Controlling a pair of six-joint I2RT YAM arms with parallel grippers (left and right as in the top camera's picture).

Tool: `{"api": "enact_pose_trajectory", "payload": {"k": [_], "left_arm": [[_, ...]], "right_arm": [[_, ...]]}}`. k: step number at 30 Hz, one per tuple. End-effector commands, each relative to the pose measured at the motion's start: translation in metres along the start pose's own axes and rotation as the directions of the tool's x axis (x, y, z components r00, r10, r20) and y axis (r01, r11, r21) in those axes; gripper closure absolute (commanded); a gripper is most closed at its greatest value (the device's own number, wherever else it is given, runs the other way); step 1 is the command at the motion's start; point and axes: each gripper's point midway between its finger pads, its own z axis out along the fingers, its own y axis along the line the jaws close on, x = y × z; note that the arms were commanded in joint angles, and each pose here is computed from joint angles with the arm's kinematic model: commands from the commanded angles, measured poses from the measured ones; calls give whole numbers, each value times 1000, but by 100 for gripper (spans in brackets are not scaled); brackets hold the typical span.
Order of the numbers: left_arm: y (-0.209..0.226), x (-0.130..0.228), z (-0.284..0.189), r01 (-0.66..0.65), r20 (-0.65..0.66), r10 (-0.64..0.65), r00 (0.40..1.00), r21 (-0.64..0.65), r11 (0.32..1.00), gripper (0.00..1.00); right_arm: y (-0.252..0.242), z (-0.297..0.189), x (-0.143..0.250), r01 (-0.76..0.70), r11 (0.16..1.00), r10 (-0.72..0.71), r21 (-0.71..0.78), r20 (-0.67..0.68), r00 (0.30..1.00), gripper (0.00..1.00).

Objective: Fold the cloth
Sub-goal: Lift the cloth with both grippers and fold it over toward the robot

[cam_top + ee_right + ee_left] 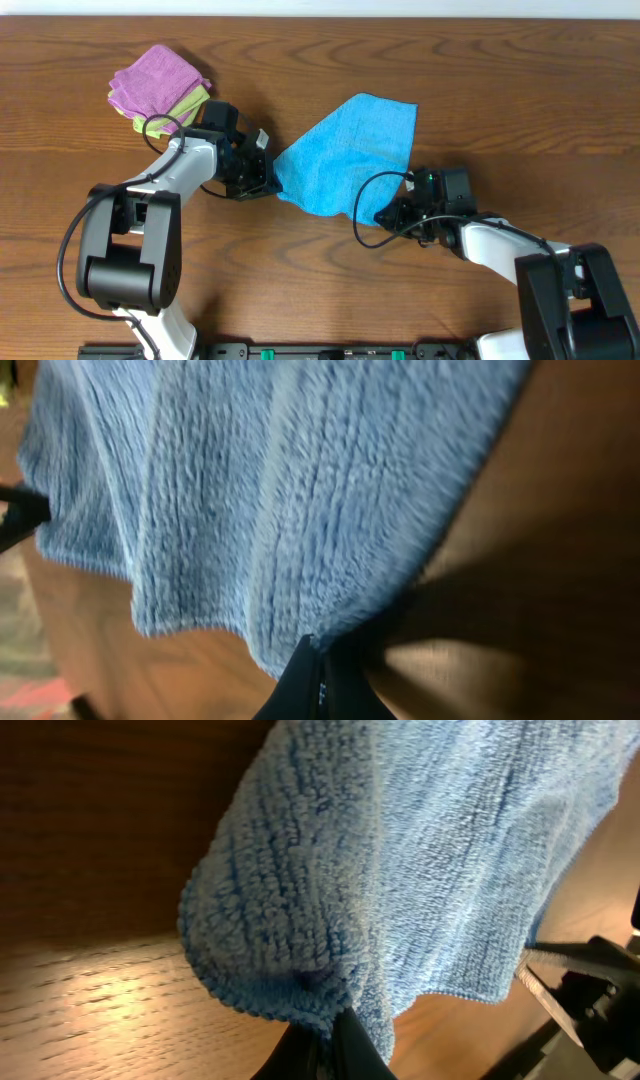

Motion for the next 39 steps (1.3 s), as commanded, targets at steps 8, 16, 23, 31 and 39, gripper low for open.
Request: {"api": "enact_pose_trajectory", "payload": {"k": [8, 16, 23, 31, 39], "left_arm": [[-72, -61, -53, -138, 175, 116, 978, 123, 983, 94], [-129, -135, -131, -259, 463, 213, 860, 36, 965, 94], [-142, -160, -148, -291, 566, 225, 793, 27, 956, 94], [-151, -200, -173, -300, 696, 153, 702, 94, 949, 94], [-138, -209, -192, -296, 721, 129, 681, 110, 949, 94]], "right_arm": [[91, -56, -94, 228, 966, -188, -122, 276, 943, 99], [156, -129, -186, 375, 921, -275, -101, 513, 813, 99], [169, -148, -224, 414, 908, -308, -67, 565, 766, 99], [178, -150, -272, 425, 905, -320, -32, 608, 727, 99], [196, -151, -311, 442, 897, -349, -10, 596, 723, 99]]}}
